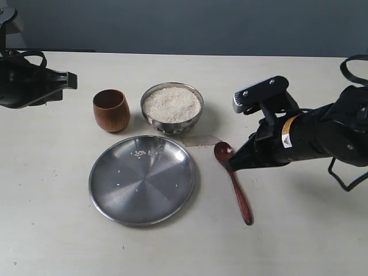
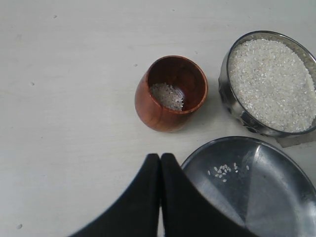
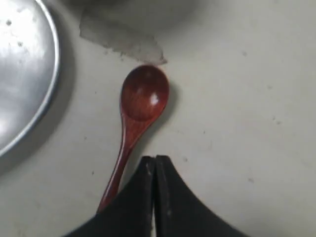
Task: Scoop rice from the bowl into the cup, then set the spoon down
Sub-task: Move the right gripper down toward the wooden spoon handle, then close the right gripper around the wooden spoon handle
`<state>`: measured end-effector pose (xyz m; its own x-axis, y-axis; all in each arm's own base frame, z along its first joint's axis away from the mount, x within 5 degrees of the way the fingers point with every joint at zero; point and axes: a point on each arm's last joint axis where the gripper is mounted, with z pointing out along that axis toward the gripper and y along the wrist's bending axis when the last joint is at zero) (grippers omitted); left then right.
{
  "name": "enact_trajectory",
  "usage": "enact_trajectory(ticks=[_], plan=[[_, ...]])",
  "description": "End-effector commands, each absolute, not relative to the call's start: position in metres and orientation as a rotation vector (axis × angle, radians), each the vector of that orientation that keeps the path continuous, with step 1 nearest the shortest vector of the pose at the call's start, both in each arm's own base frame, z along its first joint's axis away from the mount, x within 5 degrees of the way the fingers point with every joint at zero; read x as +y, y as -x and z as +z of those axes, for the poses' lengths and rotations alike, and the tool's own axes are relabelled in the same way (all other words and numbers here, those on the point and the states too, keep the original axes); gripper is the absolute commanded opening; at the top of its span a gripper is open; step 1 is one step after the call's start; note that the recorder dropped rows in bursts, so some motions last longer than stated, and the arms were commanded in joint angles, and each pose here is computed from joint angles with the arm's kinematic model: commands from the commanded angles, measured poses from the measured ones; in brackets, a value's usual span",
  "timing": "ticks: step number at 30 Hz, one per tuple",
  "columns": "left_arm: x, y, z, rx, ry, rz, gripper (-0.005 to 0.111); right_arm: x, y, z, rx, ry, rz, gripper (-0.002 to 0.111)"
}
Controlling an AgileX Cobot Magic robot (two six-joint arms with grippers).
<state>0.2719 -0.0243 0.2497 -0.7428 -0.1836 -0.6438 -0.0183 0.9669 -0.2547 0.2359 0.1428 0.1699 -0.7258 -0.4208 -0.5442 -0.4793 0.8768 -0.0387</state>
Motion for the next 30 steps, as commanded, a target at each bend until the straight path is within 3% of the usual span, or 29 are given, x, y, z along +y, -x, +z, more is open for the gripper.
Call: enact_trajectory(ticks=[1, 18, 26, 30], plan=[[-0.025, -0.273, 0.251, 2.387, 0.133, -0.295, 0.0, 0.153, -0.223, 0.162, 2.564, 0.675, 0.147, 0.0], [-0.024, -0.274, 0.252, 2.365, 0.141, -0.291, 0.0, 0.163, -0.201, 0.153, 2.65, 0.668, 0.185, 0.001], [-0.024, -0.274, 0.252, 2.365, 0.141, -0.291, 0.0, 0.155, -0.19, 0.139, 2.652, 0.677, 0.2, 0.031], [-0.024, -0.274, 0.252, 2.365, 0.141, -0.291, 0.0, 0.156, -0.19, 0.138, 2.622, 0.671, 0.231, 0.032]])
